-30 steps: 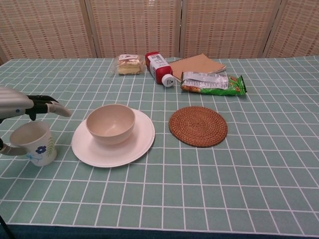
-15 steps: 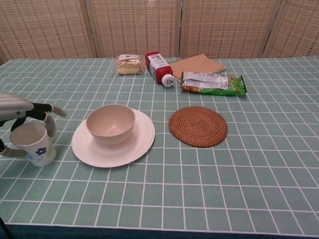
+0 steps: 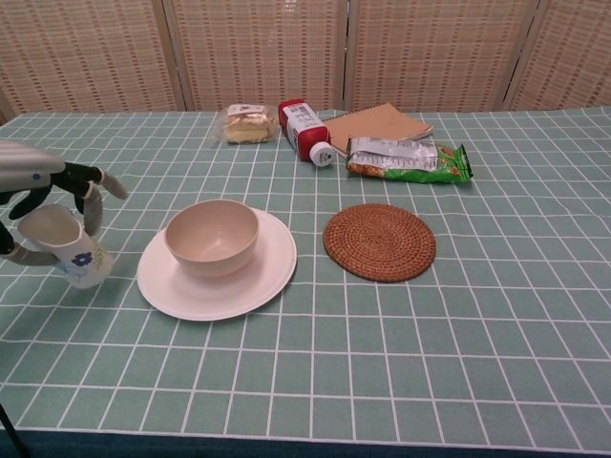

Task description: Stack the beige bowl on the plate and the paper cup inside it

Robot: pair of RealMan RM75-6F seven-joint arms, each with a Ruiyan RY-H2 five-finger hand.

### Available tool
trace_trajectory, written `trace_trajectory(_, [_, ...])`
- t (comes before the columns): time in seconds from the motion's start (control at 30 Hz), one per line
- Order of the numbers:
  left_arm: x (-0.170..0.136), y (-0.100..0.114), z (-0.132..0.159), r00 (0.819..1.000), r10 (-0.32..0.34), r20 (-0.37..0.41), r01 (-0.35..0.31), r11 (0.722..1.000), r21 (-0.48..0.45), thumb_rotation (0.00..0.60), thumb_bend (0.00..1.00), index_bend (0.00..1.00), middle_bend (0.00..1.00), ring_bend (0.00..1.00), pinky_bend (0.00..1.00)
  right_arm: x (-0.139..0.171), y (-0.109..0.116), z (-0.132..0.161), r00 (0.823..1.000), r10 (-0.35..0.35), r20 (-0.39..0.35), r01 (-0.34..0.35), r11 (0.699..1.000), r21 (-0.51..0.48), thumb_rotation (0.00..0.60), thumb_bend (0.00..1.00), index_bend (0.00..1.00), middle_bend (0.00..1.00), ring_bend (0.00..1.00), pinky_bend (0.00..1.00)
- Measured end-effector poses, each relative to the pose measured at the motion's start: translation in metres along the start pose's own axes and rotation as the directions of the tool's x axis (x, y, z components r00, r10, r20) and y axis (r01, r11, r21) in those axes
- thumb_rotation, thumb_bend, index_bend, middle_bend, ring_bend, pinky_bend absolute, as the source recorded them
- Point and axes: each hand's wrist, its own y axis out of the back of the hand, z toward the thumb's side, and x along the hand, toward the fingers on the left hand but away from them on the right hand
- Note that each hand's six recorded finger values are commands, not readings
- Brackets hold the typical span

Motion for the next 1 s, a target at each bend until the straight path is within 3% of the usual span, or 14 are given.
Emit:
trace_trajectory(0.17, [0.013, 0.039, 0.008, 0.997, 0.064, 0.034, -0.063, 0.998, -0.003, 0.6, 0.24, 0.42, 0.16, 0.31, 0.65, -0.001, -0.001, 0.001, 1.0, 0.001, -0.002, -0.001, 1.0, -0.001, 0.6, 0.26, 0.2, 0.25, 0.2, 0.25])
trace_trajectory(0.37, [0.033, 0.063, 0.025, 0.994, 0.077, 0.081, -0.076, 0.997, -0.013, 0.6, 0.24, 0.41, 0.16, 0.3, 0.65, -0.001, -0.001, 0.001, 1.0, 0.002, -0.002, -0.002, 1.0, -0.003, 0.6, 0.26, 0.2, 0.25, 0.2, 0.26])
trace_trajectory(0.7, [0.07, 0.068, 0.059, 0.99, 0.025, 0.136, -0.02, 0.999, -0.034, 0.6, 0.24, 0.4, 0.16, 0.29, 0.65, 0.001, -0.001, -0.004, 1.0, 0.004, 0.012, -0.004, 1.0, -0.002, 0.6, 0.26, 0.2, 0.25, 0.2, 0.26])
trace_trajectory(1.0, [0.092, 0.062, 0.073, 0.99, -0.019, 0.139, 0.022, 0.999, -0.025, 0.6, 0.24, 0.39, 0.16, 0.29, 0.65, 0.005, 0.0, -0.009, 1.0, 0.003, 0.025, -0.003, 1.0, -0.006, 0.6, 0.26, 0.2, 0.25, 0.2, 0.26])
